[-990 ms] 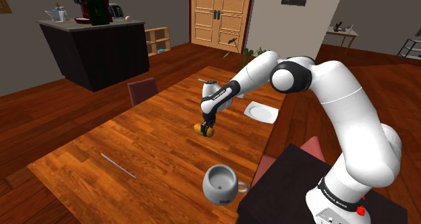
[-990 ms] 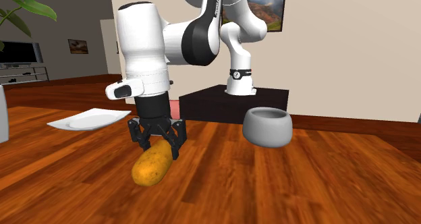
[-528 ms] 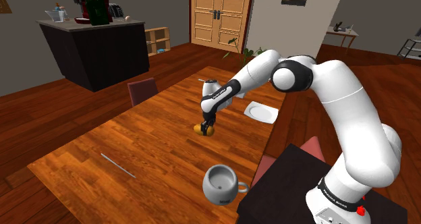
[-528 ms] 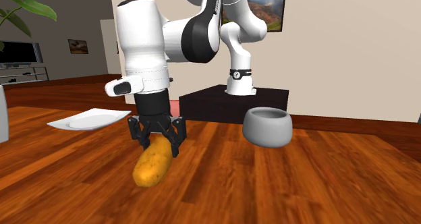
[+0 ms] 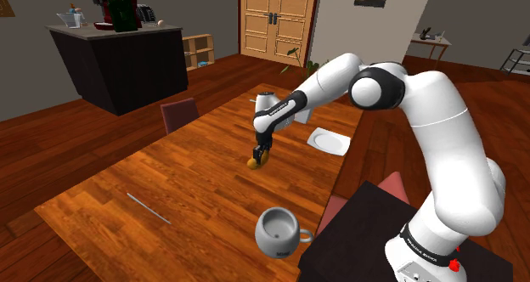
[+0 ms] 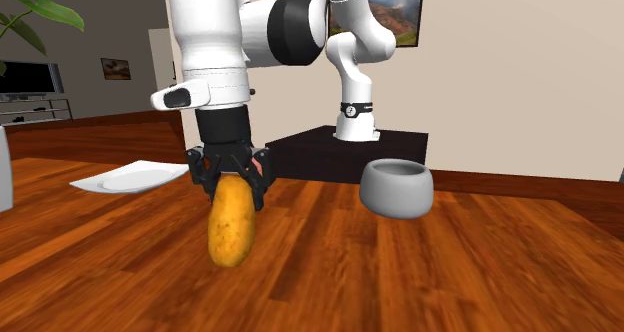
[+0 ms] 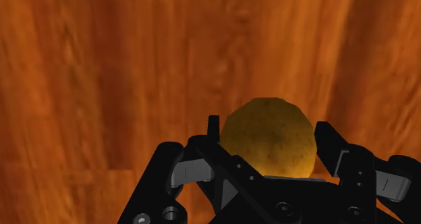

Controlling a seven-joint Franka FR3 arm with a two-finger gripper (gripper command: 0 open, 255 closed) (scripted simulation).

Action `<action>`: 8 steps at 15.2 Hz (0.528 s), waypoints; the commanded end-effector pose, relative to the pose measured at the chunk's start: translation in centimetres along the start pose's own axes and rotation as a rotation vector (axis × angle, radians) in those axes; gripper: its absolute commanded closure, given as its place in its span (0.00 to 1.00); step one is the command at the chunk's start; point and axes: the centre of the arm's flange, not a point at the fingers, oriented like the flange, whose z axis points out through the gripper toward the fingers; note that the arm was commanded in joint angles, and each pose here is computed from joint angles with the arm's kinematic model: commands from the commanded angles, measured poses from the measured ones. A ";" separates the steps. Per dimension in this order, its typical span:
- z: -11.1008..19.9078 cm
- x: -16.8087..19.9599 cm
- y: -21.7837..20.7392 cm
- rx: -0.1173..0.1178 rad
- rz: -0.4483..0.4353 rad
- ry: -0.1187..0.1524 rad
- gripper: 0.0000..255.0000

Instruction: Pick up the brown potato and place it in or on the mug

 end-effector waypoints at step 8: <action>-4.7 -0.2 -0.3 0.000 0.000 0.000 1.00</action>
